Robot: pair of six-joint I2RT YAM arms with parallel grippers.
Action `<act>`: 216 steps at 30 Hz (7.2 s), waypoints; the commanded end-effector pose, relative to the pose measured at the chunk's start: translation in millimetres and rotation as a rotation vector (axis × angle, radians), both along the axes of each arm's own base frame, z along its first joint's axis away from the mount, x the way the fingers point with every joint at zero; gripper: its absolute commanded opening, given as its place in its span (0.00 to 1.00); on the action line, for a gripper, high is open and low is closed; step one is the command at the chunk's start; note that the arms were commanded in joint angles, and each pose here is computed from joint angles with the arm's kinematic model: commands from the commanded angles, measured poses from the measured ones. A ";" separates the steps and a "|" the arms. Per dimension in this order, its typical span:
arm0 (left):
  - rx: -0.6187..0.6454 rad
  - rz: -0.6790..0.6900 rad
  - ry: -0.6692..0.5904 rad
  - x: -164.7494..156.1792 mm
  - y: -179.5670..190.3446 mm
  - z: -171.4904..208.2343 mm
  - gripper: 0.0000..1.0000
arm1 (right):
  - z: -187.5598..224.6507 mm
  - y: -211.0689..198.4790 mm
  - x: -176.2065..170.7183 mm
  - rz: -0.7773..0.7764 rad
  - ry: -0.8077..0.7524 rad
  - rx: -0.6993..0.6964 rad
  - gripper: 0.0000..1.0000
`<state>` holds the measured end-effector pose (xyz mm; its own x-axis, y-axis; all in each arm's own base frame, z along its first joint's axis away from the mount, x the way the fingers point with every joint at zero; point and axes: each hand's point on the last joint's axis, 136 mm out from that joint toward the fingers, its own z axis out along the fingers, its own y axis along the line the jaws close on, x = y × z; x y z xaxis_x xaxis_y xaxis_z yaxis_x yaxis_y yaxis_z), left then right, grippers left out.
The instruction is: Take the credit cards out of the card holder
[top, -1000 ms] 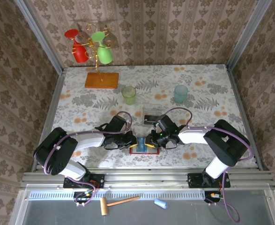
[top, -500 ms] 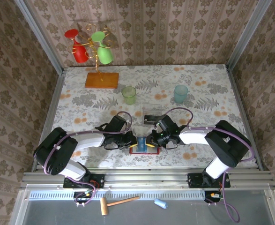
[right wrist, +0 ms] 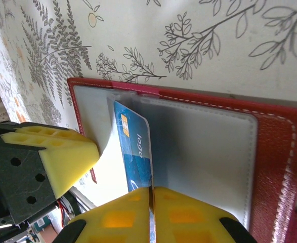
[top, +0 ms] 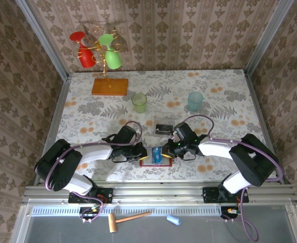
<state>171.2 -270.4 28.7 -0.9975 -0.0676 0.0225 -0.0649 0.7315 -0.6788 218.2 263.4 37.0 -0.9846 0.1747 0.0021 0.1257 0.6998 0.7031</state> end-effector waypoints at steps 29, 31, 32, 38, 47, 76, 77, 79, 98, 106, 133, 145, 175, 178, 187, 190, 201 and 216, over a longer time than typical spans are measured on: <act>0.008 0.024 0.002 -4.8 -1.1 -5.5 0.11 | 11.7 -26.5 -1.2 0.033 -0.030 -0.136 0.08; 0.008 0.021 0.002 -5.8 -1.8 -5.9 0.11 | 11.8 -26.3 -0.5 0.030 -0.029 -0.134 0.08; 0.009 0.019 0.002 -6.7 -2.3 -6.2 0.11 | 11.9 -26.0 -0.5 0.031 -0.029 -0.132 0.08; 0.003 0.022 0.004 -8.7 -3.0 -5.9 0.11 | 11.5 -21.7 -2.0 0.033 -0.016 -0.110 0.09; -0.014 0.020 -0.008 -8.8 -5.6 -1.0 0.12 | 19.6 -13.7 -1.2 0.018 -0.008 -0.052 0.14; -0.095 0.018 -0.051 9.0 1.9 24.8 0.15 | 23.3 -4.7 -10.5 0.002 0.004 -0.110 0.15; -0.097 0.018 -0.051 9.3 2.5 24.7 0.15 | 23.8 -5.3 -10.2 0.000 0.002 -0.114 0.15; -0.102 0.020 -0.048 9.9 3.9 24.0 0.15 | 24.1 -6.7 -10.5 -0.003 0.000 -0.129 0.13; -0.119 0.052 -0.053 26.7 15.4 27.3 0.15 | 42.0 -14.9 -9.4 0.007 -0.064 -0.171 0.06; -0.119 0.079 -0.068 32.9 20.8 31.1 0.17 | 52.5 -30.5 -12.9 0.218 -0.156 -0.325 0.00; -0.098 0.126 -0.099 29.6 42.0 32.2 0.19 | 89.4 -60.2 -3.8 1.305 -0.457 -0.618 0.00; -0.093 0.157 -0.113 30.9 47.4 34.3 0.20 | 110.0 -54.8 47.3 1.334 -0.496 -0.582 0.00; -0.070 0.218 -0.093 51.9 59.9 32.1 0.21 | 105.7 -36.6 169.4 1.372 -0.516 -0.503 0.00; -0.071 0.224 -0.090 51.9 60.7 31.0 0.20 | 98.4 -34.9 171.3 1.385 -0.506 -0.492 0.00; -0.067 0.248 -0.081 55.9 66.2 29.5 0.20 | 79.5 -34.5 168.2 1.393 -0.451 -0.448 0.00; -0.069 0.245 -0.081 57.8 66.3 30.9 0.20 | 73.5 -32.7 164.8 1.391 -0.429 -0.418 0.00; -0.061 0.245 -0.071 58.7 68.2 30.6 0.20 | 50.5 -33.1 156.9 1.401 -0.374 -0.378 0.00; -0.060 0.247 -0.067 57.6 69.3 31.4 0.20 | 32.8 -34.9 146.3 1.423 -0.327 -0.338 0.00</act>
